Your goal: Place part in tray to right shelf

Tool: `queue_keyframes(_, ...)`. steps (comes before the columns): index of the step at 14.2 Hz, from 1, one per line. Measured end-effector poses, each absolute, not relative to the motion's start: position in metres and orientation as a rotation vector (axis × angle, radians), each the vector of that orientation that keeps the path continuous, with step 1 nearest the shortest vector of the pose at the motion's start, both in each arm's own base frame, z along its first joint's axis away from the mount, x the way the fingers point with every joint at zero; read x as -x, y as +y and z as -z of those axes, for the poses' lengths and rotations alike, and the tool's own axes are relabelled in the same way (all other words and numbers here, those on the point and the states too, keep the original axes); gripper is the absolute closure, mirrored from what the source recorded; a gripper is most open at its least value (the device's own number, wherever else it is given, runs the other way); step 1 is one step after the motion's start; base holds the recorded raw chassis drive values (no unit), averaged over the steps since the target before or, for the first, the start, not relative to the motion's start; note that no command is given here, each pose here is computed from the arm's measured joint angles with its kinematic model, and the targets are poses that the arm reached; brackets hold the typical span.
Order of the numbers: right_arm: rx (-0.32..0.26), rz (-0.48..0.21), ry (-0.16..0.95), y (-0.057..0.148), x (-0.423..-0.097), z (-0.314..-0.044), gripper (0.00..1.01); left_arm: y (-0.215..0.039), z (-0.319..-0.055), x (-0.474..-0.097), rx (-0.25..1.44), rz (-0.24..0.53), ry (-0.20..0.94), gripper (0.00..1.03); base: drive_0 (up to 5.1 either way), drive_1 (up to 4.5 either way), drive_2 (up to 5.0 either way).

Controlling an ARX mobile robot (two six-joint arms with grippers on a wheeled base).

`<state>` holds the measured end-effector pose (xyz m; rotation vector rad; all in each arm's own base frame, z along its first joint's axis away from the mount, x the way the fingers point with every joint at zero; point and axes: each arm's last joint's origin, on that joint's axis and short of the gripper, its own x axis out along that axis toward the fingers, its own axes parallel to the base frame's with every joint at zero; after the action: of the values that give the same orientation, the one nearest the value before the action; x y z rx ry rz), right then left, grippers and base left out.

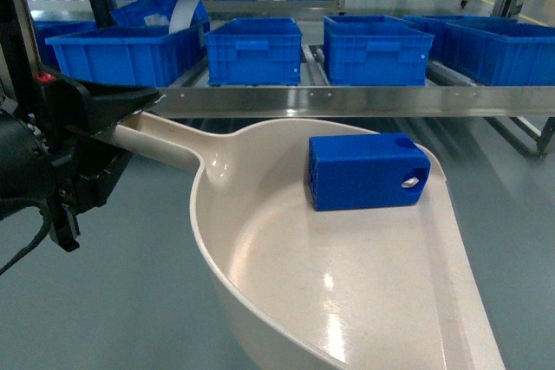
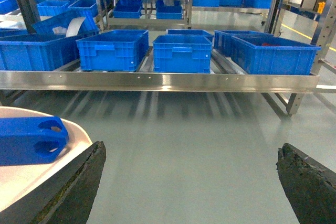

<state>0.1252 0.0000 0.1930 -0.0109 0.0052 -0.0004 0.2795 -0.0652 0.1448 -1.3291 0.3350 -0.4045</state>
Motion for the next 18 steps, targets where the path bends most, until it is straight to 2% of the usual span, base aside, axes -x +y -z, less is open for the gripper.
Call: queue_keyframes(18,0.008,0.000,0.009,0.0000,-0.1252,-0.1921,0.03,-0.0652,-0.1443,-0.2794,1.328,0.402,0.337,0.89,0.0,0.00,0.0)
